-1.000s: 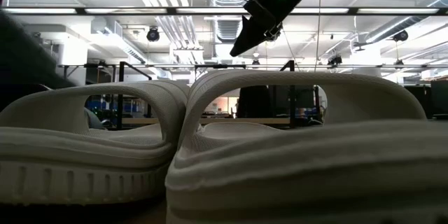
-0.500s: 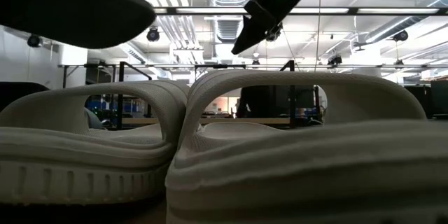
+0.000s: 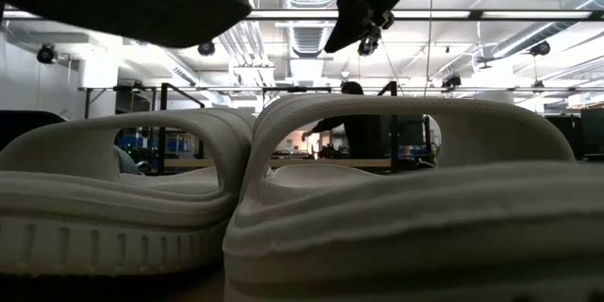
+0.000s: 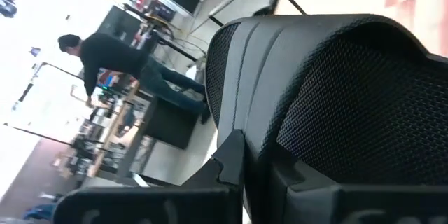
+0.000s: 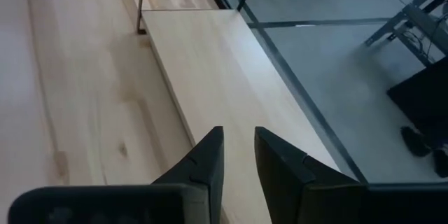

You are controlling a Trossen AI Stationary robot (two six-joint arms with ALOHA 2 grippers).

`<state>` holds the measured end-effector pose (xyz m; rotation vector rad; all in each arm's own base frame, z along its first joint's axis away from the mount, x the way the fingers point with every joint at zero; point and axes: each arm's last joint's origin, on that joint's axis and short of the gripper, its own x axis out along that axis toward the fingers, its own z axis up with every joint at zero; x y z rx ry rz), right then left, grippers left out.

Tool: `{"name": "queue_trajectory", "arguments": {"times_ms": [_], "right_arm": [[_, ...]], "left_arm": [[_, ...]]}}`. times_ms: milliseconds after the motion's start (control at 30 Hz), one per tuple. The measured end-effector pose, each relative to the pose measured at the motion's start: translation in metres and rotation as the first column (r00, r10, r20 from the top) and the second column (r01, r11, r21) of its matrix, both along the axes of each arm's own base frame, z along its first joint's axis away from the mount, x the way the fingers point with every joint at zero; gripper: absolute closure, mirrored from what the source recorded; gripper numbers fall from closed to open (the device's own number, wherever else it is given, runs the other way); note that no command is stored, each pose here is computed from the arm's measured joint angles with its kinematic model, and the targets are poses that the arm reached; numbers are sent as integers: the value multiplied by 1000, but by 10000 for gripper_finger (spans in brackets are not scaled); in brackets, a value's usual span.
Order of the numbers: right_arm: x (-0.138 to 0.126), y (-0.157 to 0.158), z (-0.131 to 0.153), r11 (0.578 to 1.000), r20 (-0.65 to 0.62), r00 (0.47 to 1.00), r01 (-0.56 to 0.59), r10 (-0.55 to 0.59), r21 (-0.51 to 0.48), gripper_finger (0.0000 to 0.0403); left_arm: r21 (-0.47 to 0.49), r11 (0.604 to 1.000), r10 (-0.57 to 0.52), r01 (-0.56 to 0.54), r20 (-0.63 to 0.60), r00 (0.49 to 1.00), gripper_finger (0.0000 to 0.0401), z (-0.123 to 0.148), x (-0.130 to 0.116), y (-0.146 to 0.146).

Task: Pick and place slides into the shelf
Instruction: Put the left black slide on the shelf

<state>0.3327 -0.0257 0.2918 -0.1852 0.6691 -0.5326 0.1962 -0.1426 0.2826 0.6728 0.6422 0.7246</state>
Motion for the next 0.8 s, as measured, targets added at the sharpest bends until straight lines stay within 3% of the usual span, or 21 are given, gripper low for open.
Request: {"name": "queue_trajectory", "arguments": {"times_ms": [167, 400, 800], "right_arm": [[-1, 0, -1, 1000, -18, 1000, -3, 3, -3, 335], [-2, 0, -1, 1000, -27, 1000, -4, 4, -4, 327], [-4, 0, -3, 1000, -51, 999, -5, 5, -3, 334]], "left_arm": [[38, 999, 24, -23, -13, 1000, 401, 17, 14, 9], [12, 993, 119, -119, 54, 991, 401, 38, 32, 29], [89, 981, 170, -173, 37, 985, 401, 43, 53, 49]]}}
